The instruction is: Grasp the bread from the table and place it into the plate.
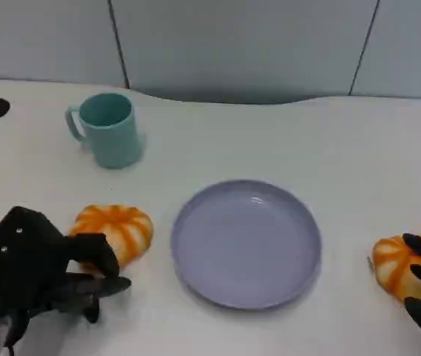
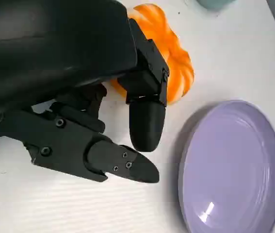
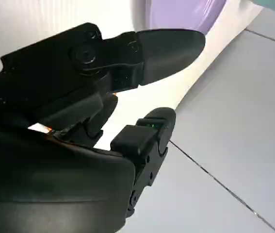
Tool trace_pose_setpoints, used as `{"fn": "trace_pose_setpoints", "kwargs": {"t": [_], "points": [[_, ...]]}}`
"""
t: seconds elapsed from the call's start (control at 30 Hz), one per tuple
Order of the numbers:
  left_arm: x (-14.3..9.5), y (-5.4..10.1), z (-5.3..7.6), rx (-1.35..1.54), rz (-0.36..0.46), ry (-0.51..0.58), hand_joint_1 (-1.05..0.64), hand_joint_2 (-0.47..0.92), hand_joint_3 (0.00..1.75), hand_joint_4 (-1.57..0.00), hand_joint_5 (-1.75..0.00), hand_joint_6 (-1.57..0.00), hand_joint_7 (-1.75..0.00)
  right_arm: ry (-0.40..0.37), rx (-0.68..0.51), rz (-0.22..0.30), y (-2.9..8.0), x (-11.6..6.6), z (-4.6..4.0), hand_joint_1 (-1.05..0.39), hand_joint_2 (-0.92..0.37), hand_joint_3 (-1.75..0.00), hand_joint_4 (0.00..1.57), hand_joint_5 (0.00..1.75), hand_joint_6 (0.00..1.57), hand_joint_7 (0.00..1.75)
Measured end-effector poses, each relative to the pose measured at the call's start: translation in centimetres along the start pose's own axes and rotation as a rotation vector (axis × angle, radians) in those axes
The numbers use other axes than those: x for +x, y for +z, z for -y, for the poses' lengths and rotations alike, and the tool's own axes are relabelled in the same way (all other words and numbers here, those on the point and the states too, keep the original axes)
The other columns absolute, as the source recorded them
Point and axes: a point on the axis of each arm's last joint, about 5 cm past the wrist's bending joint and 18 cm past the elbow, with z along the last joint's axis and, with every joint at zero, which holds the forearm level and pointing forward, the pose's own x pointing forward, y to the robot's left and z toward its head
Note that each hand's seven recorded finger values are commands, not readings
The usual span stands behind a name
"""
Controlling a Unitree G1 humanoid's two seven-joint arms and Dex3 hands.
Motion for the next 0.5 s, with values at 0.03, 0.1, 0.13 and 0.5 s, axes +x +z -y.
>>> {"fn": "trace_pose_setpoints", "kwargs": {"t": [0.03,0.1,0.13,0.5], "points": [[0.00,0.00,0.00,0.001,0.001,0.000,-0.52,0.86,0.05,-0.72,-1.75,-0.59,-1.75,0.000,0.000,0.000,0.01,0.00,0.00,-0.36,-0.92,-0.33,0.81,0.00,0.69,0.00],[-0.01,0.00,0.00,0.003,0.006,-0.001,-0.51,0.85,0.05,-0.74,-1.75,-0.60,-1.75,0.000,0.001,0.000,0.00,0.00,0.00,-0.36,-0.92,-0.33,0.80,0.00,0.69,0.00],[-0.01,-0.01,0.00,0.004,0.008,-0.001,-0.51,0.85,0.05,-0.74,-1.75,-0.61,-1.75,0.000,0.001,0.000,0.00,0.00,0.00,-0.36,-0.92,-0.33,0.80,0.00,0.69,0.00],[-0.20,-0.31,0.13,0.012,0.028,-0.006,-0.48,0.85,0.05,-0.73,-1.75,-0.62,-1.75,0.001,0.002,0.000,0.07,-0.25,0.04,-0.37,-0.92,-0.33,0.82,0.01,0.69,0.00]]}}
